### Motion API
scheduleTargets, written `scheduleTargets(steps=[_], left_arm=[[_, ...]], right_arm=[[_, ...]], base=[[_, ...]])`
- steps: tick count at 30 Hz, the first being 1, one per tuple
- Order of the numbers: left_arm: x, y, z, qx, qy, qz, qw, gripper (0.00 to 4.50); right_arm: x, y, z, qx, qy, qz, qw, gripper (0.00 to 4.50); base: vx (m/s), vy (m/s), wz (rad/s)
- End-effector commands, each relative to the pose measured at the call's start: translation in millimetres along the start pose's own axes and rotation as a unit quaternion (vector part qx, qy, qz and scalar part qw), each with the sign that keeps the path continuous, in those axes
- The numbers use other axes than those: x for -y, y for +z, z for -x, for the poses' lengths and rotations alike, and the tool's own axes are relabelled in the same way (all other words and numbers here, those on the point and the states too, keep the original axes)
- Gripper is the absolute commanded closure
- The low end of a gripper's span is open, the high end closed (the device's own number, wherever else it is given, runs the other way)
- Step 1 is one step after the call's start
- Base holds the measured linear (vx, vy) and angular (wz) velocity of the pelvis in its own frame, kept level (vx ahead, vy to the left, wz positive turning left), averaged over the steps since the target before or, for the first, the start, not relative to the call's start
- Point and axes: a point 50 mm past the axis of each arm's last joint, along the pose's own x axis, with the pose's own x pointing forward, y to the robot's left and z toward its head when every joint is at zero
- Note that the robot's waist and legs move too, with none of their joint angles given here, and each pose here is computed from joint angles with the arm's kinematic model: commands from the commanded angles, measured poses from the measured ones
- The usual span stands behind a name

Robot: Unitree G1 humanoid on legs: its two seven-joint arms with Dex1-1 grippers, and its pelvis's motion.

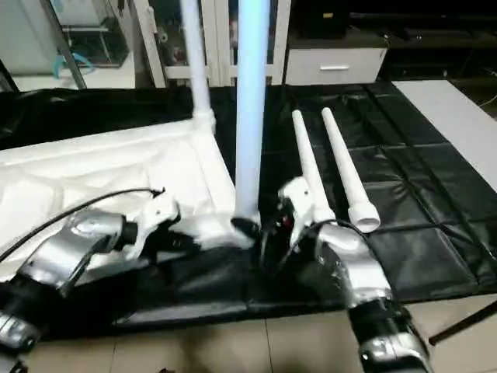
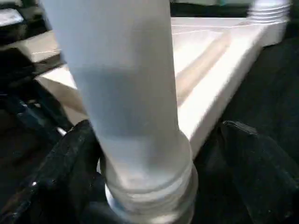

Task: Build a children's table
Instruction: Rotate leg to tighten

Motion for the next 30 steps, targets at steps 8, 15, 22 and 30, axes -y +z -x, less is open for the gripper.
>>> scheduleTargets(steps=[8, 15, 22, 30], left_arm=[[8.2, 0.3, -5, -0.010, -0.039, -0.010, 0.999, 4.50], [8.6, 0.6, -2, -0.012, -0.035, -0.008, 0.999, 4.50], [9.3, -1.1, -2, -0.013, -0.033, -0.005, 0.999, 4.50], [12.1, -3.8, -2, -0.017, -0.037, -0.002, 0.999, 4.50]], right_arm=[[-6.3, -3.4, 0.4, -0.060, 0.057, 0.019, 0.996, 0.40], [-7.1, -2.4, -3.6, -0.064, 0.055, 0.019, 0.996, 0.64], [-6.6, -4.0, -3.5, -0.069, 0.056, 0.019, 0.996, 1.23], [-8.6, -10.4, -2.0, -0.086, 0.066, 0.018, 0.994, 1.69]], base=[[0.000, 0.000, 0.00], [0.000, 0.000, 0.00], [0.000, 0.000, 0.00], [0.000, 0.000, 0.00]])
